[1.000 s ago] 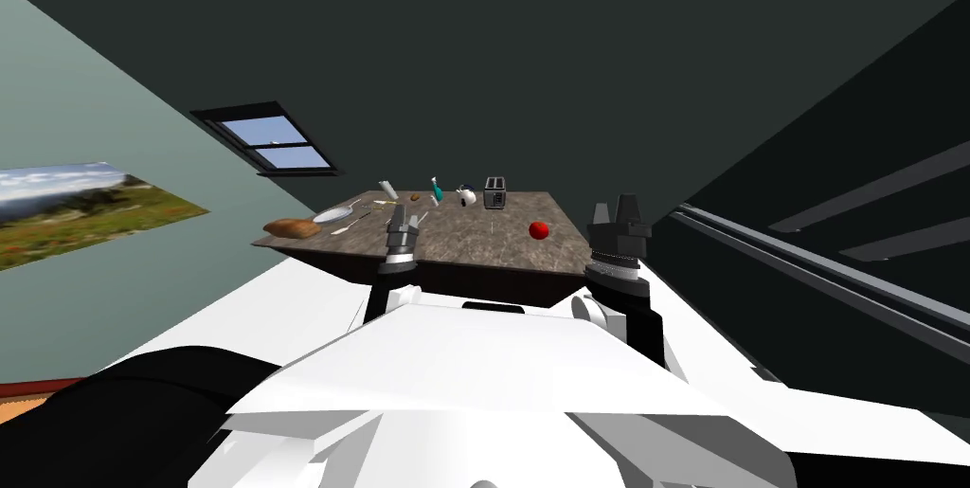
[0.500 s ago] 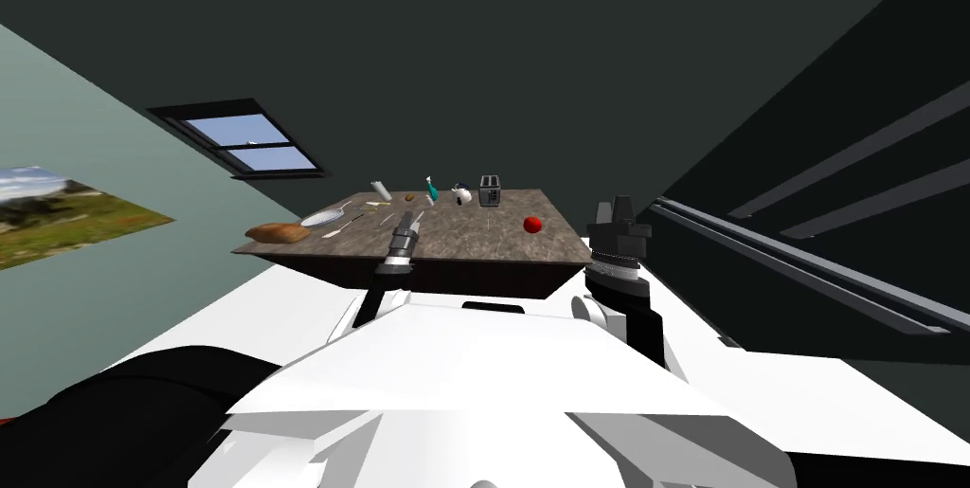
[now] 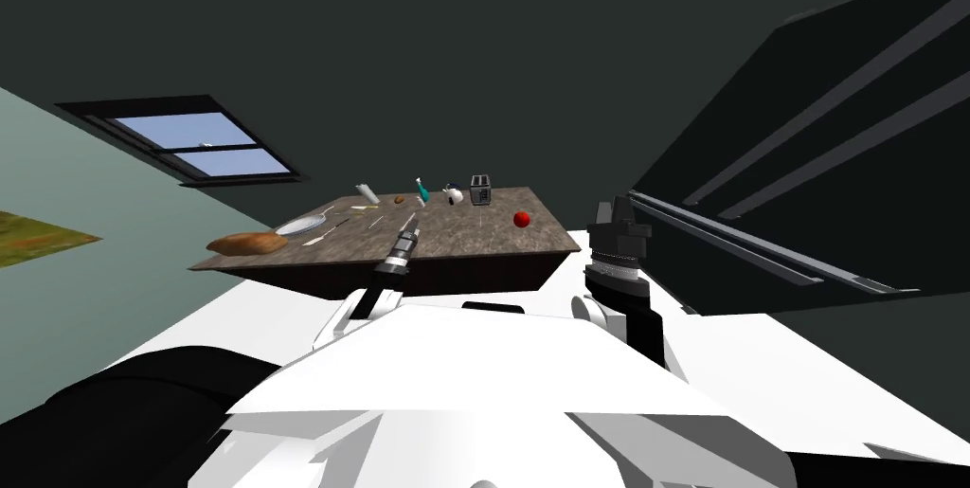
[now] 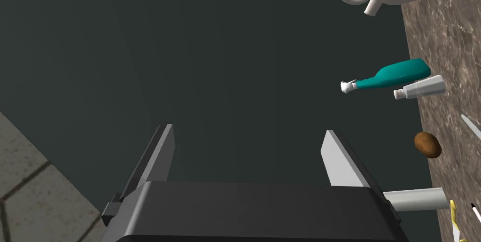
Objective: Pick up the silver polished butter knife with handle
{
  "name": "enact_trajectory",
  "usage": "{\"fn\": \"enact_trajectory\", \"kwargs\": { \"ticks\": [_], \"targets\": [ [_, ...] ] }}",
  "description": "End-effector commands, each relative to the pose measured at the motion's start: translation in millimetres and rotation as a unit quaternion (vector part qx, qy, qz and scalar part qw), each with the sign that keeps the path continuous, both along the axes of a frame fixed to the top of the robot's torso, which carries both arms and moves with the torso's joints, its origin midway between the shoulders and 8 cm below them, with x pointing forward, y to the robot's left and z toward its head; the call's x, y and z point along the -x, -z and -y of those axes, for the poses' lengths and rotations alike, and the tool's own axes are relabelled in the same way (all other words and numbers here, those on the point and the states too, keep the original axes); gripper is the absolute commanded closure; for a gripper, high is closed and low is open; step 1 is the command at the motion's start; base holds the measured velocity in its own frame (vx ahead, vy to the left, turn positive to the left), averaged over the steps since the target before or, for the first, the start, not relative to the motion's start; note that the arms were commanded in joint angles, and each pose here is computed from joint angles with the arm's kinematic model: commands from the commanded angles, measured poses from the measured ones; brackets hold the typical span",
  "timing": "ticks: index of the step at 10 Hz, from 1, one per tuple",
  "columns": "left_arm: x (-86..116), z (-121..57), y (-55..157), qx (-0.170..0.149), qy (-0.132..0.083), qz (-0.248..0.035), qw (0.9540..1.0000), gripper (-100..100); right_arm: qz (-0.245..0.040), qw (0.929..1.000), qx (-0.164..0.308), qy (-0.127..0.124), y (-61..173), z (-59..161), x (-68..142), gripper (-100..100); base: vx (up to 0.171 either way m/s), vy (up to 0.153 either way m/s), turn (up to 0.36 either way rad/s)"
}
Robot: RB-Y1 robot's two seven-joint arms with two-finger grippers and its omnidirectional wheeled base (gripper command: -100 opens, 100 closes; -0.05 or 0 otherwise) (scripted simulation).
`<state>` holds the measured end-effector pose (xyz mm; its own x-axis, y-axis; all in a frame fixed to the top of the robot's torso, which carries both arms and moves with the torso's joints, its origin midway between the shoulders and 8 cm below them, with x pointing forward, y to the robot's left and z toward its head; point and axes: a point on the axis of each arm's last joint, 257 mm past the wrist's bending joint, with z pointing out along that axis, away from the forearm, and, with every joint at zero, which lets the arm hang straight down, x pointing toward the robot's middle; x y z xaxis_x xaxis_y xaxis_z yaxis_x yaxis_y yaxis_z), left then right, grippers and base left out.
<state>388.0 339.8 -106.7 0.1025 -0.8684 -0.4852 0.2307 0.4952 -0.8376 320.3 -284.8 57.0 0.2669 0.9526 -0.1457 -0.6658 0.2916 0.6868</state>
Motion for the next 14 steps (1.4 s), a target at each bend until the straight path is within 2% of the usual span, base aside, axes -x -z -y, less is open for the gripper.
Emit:
{"fn": "enact_trajectory", "kwargs": {
  "ticks": [1,2,3,4,5,7,8,9,10,12,13,14],
  "targets": [
    [-2.1,-6.3,10.4,-0.011,-0.001,-0.017,0.9998,-100,0.000,1.0000,0.000,0.000,0.0,0.0,0.0,0,-0.041,-0.016,-0.091],
    [-4.8,-17.0,25.7,-0.024,-0.005,-0.042,0.9988,-100,0.000,1.0000,0.000,0.000,0.0,0.0,0.0,0,-0.038,-0.029,-0.168],
    [-4.9,-16.9,25.5,-0.026,-0.004,-0.043,0.9987,-100,0.000,1.0000,0.000,0.000,0.0,0.0,0.0,0,-0.031,-0.022,-0.086],
    [-7.1,-28.8,41.0,-0.040,-0.009,-0.069,0.9968,-100,0.000,1.0000,0.000,0.000,0.0,0.1,0.0,0,-0.031,-0.026,-0.158],
    [-7.2,-28.8,40.8,-0.041,-0.008,-0.069,0.9967,-100,0.000,1.0000,0.000,0.000,0.0,0.0,0.0,0,-0.027,-0.018,-0.088],
    [-9.5,-55.7,72.2,-0.065,-0.022,-0.121,0.9903,-100,0.000,1.0000,0.000,0.000,0.0,0.0,0.0,0,-0.049,-0.043,-0.265],
    [-10.0,-56.2,71.0,-0.072,-0.020,-0.121,0.9898,-100,0.000,1.0000,0.000,0.000,0.0,0.0,0.0,0,-0.031,-0.037,-0.099],
    [-10.3,-71.3,86.1,-0.084,-0.028,-0.147,0.9851,-100,0.000,1.0000,0.000,0.000,0.1,0.1,0.0,0,-0.025,-0.047,-0.150],
    [-10.5,-71.6,85.6,-0.087,-0.027,-0.148,0.9849,-100,0.000,1.0000,0.000,0.000,0.0,0.0,0.0,0,-0.014,-0.040,-0.112],
    [-8.8,-102.8,113.9,-0.108,-0.046,-0.197,0.9733,-100,0.000,1.0000,0.000,0.000,0.0,0.0,0.0,0,-0.019,-0.061,-0.303],
    [-9.6,-105.3,112.4,-0.117,-0.044,-0.199,0.9720,-100,0.000,1.0000,0.000,0.000,0.0,0.0,0.0,0,-0.014,-0.056,-0.093],
    [-7.3,-122.3,126.5,-0.126,-0.055,-0.224,0.9649,-100,0.000,1.0000,0.000,0.000,0.1,0.1,0.0,0,0.002,-0.064,-0.194]
  ]
}}
